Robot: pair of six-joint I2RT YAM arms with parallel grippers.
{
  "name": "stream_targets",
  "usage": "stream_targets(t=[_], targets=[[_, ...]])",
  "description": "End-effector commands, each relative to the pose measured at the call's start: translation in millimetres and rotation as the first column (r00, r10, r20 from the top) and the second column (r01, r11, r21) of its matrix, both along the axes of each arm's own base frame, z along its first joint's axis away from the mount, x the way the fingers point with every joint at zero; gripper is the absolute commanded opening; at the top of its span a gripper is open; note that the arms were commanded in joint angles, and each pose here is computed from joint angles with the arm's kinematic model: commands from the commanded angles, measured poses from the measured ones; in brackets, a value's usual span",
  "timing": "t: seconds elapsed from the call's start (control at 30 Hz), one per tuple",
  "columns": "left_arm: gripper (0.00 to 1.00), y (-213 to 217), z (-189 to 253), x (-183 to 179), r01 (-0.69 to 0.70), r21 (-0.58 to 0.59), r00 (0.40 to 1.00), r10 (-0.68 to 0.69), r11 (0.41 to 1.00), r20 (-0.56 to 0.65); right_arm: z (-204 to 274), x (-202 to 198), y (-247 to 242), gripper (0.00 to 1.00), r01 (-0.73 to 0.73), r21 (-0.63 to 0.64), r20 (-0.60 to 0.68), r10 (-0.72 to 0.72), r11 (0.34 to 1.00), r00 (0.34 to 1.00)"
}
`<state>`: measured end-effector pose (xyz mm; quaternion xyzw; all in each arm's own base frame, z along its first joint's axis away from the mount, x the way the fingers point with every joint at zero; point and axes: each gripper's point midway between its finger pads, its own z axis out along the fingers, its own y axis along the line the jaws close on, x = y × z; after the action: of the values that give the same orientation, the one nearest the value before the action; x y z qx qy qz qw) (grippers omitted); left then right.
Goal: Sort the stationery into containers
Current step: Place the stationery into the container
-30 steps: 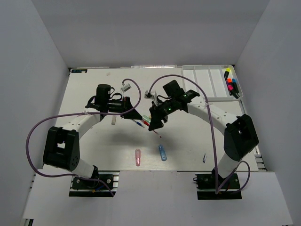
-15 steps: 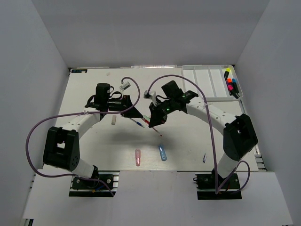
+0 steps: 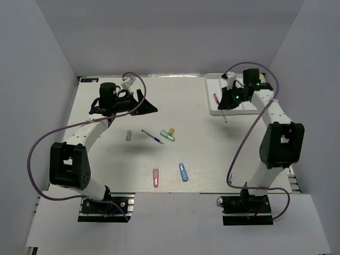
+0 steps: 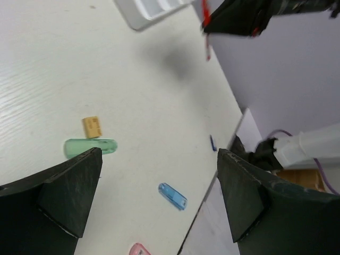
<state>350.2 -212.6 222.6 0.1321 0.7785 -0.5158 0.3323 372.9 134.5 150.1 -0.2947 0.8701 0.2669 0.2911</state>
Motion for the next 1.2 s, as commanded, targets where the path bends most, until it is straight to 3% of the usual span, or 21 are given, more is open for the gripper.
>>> stream_targets(t=[0.0, 0.1, 0.13, 0.17, 0.23, 0.4, 0.8, 0.87, 0.97, 1.03, 1.17], targets=[[0.98, 16.5, 8.6, 26.6, -0.173, 0.092, 0.985, 0.169, 0.981, 0.045, 16.0, 78.1, -83.6, 0.0, 0.162, -0.136, 0.14, -0.143, 0.977, 0.98], [0.98, 24.2, 2.2, 32.1, -0.2, 0.154, 0.979, 0.19, 0.968, 0.078, 27.3, 143.1, -147.2, 0.0, 0.267, -0.201, 0.194, -0.229, 0.942, 0.954], [0.98, 24.7, 2.5, 31.4, -0.191, 0.165, 0.98, 0.177, 0.968, 0.091, 1.1, 155.1, -163.9, 0.0, 0.281, -0.228, 0.145, -0.253, 0.932, 0.956], [0.98, 24.4, 2.7, 28.8, -0.176, 0.174, 0.983, 0.163, 0.969, 0.085, 25.5, 178.2, -180.5, 0.0, 0.326, -0.244, 0.236, -0.27, 0.913, 0.933], [0.98, 25.1, 0.6, 27.8, -0.164, 0.187, 0.983, 0.145, 0.969, 0.112, 11.6, 197.2, -200.1, 0.0, 0.37, -0.279, 0.266, -0.298, 0.886, 0.917], [0.98, 23.6, -2.4, 20.4, -0.146, 0.175, 0.985, 0.128, 0.974, 0.112, -24.1, 210.9, -210.0, 0.0, 0.435, -0.256, 0.271, -0.367, 0.863, 0.89], [0.98, 25.9, -13.3, 22.3, -0.177, 0.181, 0.984, 0.169, 0.967, 0.061, -54.9, 221.6, -218.9, 0.0, 0.489, -0.241, 0.227, -0.441, 0.838, 0.868], [0.98, 26.6, -16.4, 21.3, -0.179, 0.187, 0.984, 0.172, 0.966, 0.051, -59.3, 221.3, -219.9, 0.26, 0.491, -0.243, 0.219, -0.446, 0.836, 0.868], [0.98, 27.0, -18.0, 19.4, -0.177, 0.19, 0.984, 0.171, 0.966, 0.051, -58.7, 220.0, -220.1, 0.52, 0.49, -0.243, 0.216, -0.445, 0.838, 0.869], [0.98, 27.6, -16.0, 17.9, -0.178, 0.192, 0.984, 0.17, 0.965, 0.056, -53.8, 217.9, -217.4, 0.61, 0.484, -0.237, 0.215, -0.441, 0.842, 0.871], [0.98, 29.6, -13.3, 16.0, -0.183, 0.201, 0.982, 0.171, 0.962, 0.075, -15.4, 202.2, -208.2, 0.62, 0.432, -0.223, 0.241, -0.38, 0.874, 0.893]])
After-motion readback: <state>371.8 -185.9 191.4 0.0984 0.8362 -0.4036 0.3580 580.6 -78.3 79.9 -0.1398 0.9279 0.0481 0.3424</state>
